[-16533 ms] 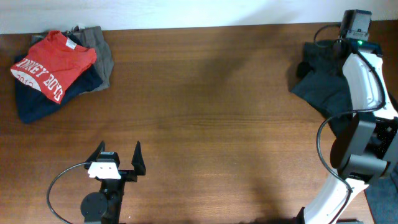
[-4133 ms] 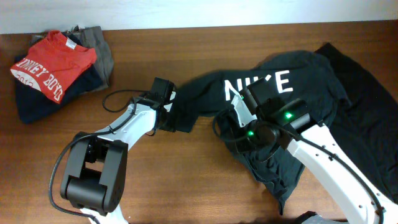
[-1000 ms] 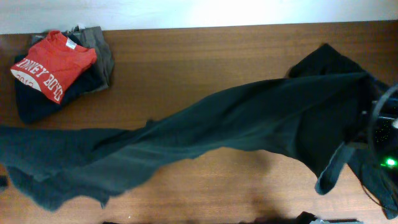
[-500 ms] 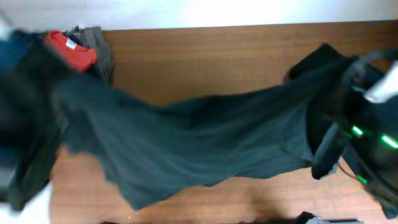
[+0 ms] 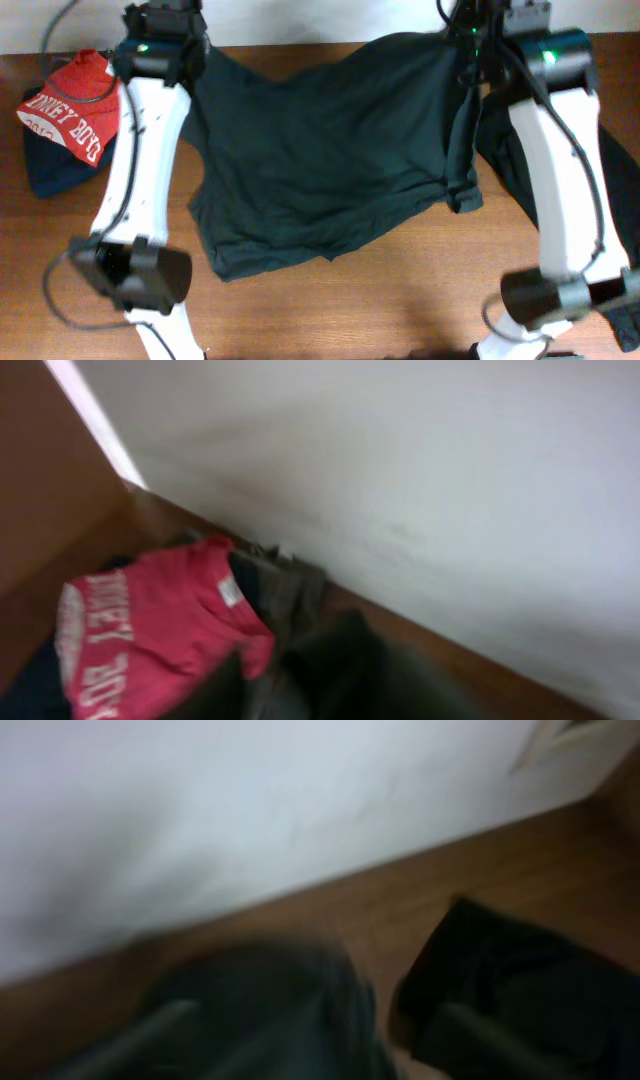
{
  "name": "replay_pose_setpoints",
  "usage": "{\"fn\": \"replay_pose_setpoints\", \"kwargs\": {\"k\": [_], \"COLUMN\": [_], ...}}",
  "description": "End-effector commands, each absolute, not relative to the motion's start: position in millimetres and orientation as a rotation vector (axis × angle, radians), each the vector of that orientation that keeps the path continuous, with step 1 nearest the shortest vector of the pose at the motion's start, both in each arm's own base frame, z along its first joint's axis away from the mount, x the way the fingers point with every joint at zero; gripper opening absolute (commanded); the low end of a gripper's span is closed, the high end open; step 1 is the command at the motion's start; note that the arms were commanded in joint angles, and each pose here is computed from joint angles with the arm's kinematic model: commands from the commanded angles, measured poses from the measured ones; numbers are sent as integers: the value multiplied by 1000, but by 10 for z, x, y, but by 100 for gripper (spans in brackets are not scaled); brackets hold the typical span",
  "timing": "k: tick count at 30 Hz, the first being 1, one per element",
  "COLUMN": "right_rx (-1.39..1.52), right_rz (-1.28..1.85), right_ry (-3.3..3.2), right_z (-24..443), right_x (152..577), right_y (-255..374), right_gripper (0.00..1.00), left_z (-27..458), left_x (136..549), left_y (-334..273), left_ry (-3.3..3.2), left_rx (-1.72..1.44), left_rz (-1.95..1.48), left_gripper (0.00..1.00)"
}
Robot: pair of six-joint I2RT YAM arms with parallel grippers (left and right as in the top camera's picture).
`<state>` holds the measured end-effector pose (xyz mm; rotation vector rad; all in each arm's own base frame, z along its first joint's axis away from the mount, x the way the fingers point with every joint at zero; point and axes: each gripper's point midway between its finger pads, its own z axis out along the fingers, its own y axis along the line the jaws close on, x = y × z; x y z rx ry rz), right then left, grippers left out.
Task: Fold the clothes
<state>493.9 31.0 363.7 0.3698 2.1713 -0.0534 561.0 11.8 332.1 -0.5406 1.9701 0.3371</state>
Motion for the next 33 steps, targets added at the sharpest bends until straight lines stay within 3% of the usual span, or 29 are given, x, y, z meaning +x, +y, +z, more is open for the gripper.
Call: {"fn": "replay_pose_setpoints", "kwargs": {"k": [1, 5, 13, 16, 18, 19, 21, 23, 27, 33], "right_rx": [204, 211, 223, 275, 360, 403, 413, 314, 259, 262], "right_rz": [71, 44, 18, -141, -197, -211, -154, 23, 304, 431], "right_ry": [2338, 2421, 2426, 2519, 2579, 2596, 2646, 2691, 2733, 2858], "right_z": [3084, 2838, 3160, 3023, 2866, 2796, 2637, 2485, 2066, 1231], "right_x": [5164, 5124, 4721, 4498, 4422, 4406, 4392, 4431, 4567, 4758], "right_y": [497, 472, 369, -27, -424, -574, -813, -857, -1005, -991], "right_gripper": [99, 99, 99, 98, 48, 29, 12, 4, 4, 4], "left_z": [2785, 2450, 2780, 2771, 2664, 2622, 2560, 2538, 2516, 2485], "left_x": [5821, 5749, 5220, 4888, 4734, 4681, 4595, 4554, 4507, 4472], "left_y": [80, 73, 22, -145, -228, -250, -286, -283, -276, -332], "left_ry": [2064, 2175, 2284, 2424, 2515, 2546, 2596, 2616, 2636, 2663], "left_rx": [-513, -487, -436, -372, -343, -335, -323, -321, -320, -309], "left_rz": [367, 424, 388, 265, 215, 203, 183, 188, 197, 156], "left_gripper": [99, 99, 99, 99, 99, 99, 99, 99, 99, 99]}}
